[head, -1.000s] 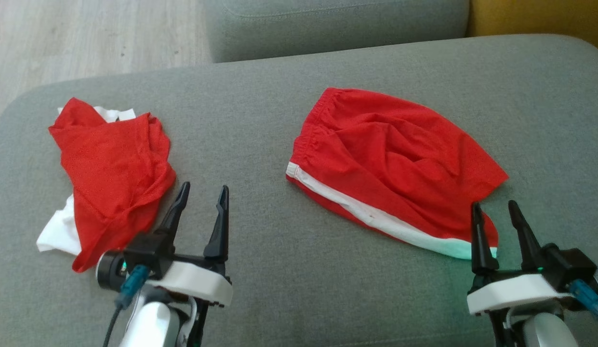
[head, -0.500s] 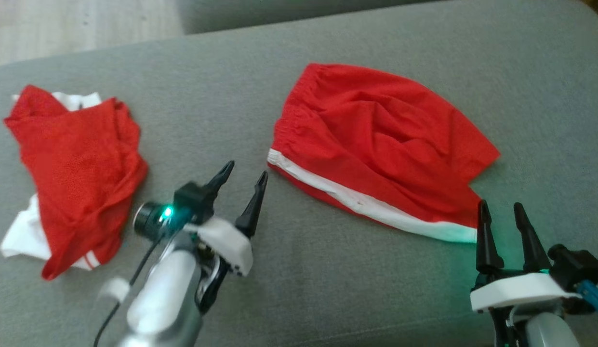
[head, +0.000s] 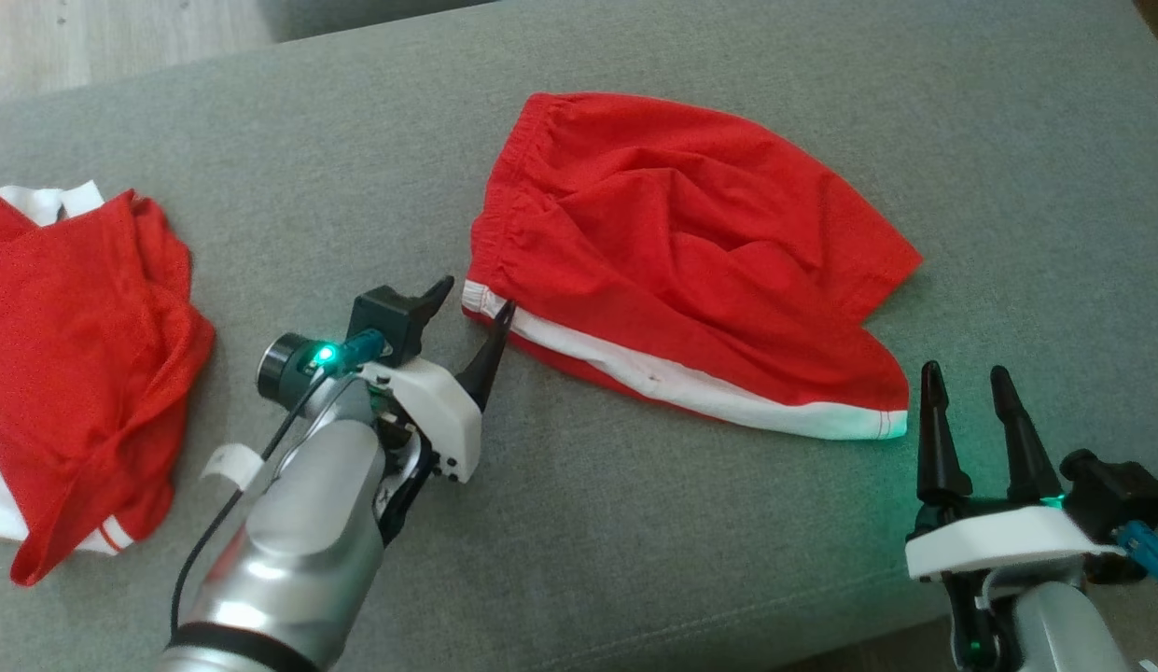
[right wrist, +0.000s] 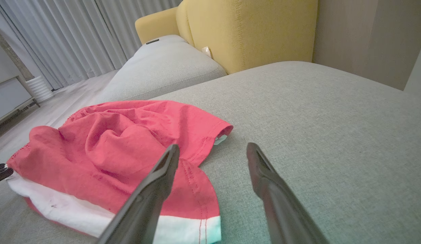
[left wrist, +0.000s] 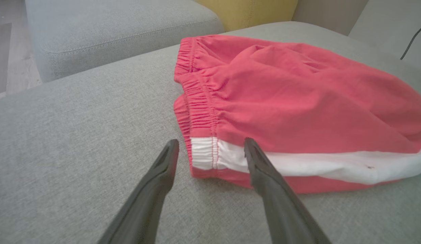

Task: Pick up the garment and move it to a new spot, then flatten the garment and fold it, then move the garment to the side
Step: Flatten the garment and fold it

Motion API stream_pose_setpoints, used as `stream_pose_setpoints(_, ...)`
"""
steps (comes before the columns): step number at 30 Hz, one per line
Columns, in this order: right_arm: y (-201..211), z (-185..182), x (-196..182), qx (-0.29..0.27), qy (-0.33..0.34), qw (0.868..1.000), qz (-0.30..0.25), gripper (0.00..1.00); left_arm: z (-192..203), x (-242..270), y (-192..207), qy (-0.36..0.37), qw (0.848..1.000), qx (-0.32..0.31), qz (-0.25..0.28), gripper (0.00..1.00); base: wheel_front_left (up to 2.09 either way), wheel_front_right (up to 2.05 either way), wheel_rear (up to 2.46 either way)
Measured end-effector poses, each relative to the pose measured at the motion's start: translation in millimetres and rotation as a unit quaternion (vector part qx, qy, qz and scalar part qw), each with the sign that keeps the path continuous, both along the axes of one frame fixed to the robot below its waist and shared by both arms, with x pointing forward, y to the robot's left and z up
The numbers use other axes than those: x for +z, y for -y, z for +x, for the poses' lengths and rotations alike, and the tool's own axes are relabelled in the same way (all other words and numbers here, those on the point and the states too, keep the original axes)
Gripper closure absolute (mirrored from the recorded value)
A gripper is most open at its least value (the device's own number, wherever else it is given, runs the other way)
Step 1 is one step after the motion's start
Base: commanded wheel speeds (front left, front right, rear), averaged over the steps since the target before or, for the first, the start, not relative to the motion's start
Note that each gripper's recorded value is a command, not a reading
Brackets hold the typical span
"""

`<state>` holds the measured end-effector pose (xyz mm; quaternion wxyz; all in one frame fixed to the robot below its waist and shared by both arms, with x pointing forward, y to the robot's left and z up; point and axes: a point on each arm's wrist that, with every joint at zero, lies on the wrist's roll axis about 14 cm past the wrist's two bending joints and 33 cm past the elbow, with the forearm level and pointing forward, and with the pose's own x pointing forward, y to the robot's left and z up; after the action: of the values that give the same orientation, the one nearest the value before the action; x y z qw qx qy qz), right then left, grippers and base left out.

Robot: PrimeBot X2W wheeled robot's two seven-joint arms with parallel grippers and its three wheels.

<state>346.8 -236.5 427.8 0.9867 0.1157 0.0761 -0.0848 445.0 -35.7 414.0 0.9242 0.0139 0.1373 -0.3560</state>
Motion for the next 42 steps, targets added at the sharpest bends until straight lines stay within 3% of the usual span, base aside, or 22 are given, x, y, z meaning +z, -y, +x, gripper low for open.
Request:
stream_pose_setpoints(5,1.0,-1.8,-1.2,-0.002,-0.002,1.000,0.000,0.00,2.1,-7.1,0.4,-0.003,1.000,-0.005,0.011,0.00,0.00,0.00,0.00)
stream_pose_setpoints(6,1.8,-2.5,-1.3,-0.004,-0.002,1.000,0.002,0.00,-1.2,-10.9,3.6,-0.009,1.000,-0.012,0.014,0.54,0.00,0.00,0.00)
stream_pose_setpoints(7,2.1,-2.7,-1.3,-0.005,-0.002,1.000,0.002,0.00,-2.4,-12.3,5.1,-0.011,1.000,-0.016,0.016,1.00,0.00,0.00,0.00)
stream_pose_setpoints(14,1.0,-5.6,-7.7,-0.004,-0.013,1.000,0.005,0.00,-3.1,-8.9,6.8,-0.010,1.000,-0.017,0.007,1.00,0.00,0.00,0.00)
stream_pose_setpoints(21,-10.2,-19.9,-43.7,0.007,-0.075,0.997,0.022,0.00,2.0,18.1,8.4,0.025,0.999,-0.004,-0.023,1.00,0.00,0.00,0.00)
stream_pose_setpoints(27,-21.8,-27.0,-61.8,0.022,-0.110,0.993,0.034,0.00,-7.9,8.7,-3.4,0.010,1.000,0.017,-0.023,1.00,0.00,0.00,0.00)
stream_pose_setpoints(42,-36.8,-21.8,-58.4,0.036,-0.103,0.992,0.064,0.00,1.4,-0.2,-14.1,-0.027,0.999,0.026,-0.003,1.00,0.00,0.00,0.00)
